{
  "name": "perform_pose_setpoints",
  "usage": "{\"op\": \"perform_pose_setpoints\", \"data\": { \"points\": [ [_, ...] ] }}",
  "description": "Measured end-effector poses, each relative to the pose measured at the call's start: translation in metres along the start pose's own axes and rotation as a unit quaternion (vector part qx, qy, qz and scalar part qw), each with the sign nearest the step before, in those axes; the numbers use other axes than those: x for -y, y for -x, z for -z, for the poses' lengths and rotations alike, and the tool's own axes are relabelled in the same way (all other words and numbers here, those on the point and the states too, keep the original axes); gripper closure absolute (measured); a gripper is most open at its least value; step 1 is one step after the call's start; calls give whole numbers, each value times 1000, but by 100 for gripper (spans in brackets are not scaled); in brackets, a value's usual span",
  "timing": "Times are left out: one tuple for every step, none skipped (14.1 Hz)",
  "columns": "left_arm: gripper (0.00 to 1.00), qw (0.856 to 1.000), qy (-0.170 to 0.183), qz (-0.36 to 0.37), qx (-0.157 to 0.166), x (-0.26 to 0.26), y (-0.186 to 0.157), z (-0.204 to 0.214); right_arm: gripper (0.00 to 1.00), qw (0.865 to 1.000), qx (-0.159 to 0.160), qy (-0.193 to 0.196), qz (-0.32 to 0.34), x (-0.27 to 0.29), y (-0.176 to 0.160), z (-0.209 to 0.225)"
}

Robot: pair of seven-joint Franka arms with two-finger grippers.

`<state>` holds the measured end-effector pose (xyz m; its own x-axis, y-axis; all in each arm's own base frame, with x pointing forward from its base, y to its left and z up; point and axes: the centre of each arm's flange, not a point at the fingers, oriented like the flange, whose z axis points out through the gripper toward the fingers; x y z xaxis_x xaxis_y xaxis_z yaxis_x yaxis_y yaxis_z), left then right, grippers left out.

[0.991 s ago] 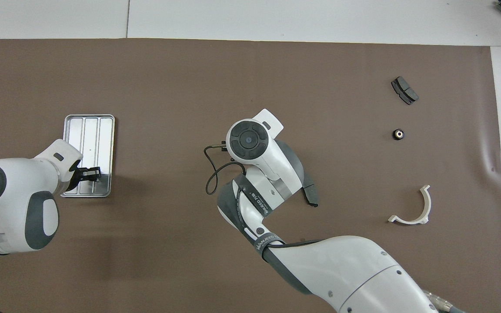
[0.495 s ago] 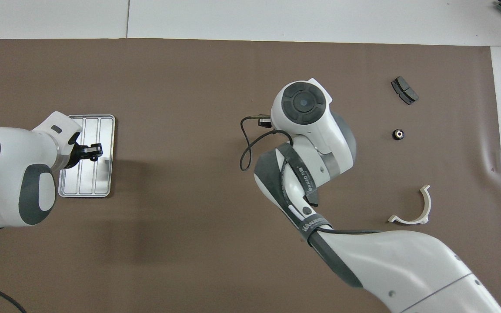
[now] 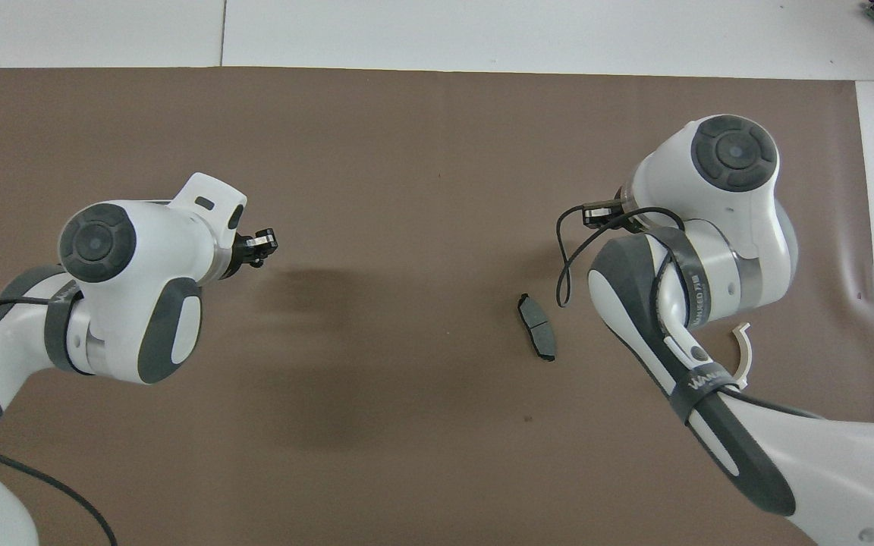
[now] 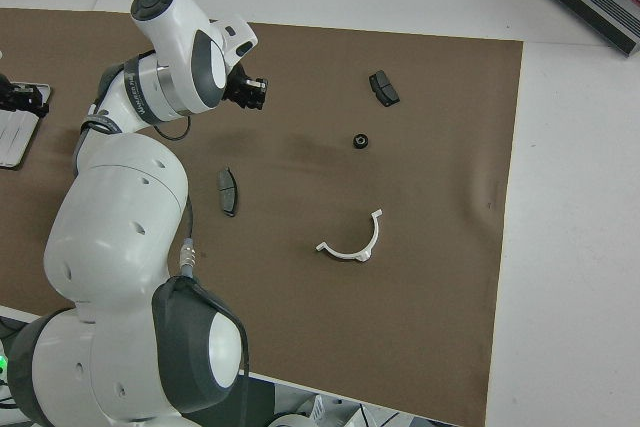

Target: Place bearing gear from tray to pile

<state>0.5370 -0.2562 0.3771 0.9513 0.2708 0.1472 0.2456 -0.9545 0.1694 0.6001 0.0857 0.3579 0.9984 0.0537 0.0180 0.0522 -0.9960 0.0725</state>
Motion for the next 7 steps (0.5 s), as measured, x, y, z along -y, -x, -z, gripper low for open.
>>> {"op": "perform_pose_setpoints", "data": {
  "points": [
    [76,1000,6,-3,-1,-18,8,3,66,1000,3,-4,-2,-7,6,-10],
    [76,1000,13,-1,-3,-35,14,5,66,1000,2,-12,-2,-15,10,-21],
    [76,1000,19,1,-3,-52,18,3,66,1000,-1,-19,-1,-24,13,-29],
    [76,1000,24,-1,-1,-73,22,-3,66,1000,-3,-22,1,-33,16,-35],
    [76,1000,27,-5,3,-92,26,-14,66,1000,-2,-23,0,-42,18,-40],
    [76,1000,29,-8,8,-107,28,-26,66,1000,1,-24,0,-48,21,-44],
    [76,999,30,-11,10,-116,28,-36,66,1000,3,-24,-1,-50,23,-47]
  ]
}}
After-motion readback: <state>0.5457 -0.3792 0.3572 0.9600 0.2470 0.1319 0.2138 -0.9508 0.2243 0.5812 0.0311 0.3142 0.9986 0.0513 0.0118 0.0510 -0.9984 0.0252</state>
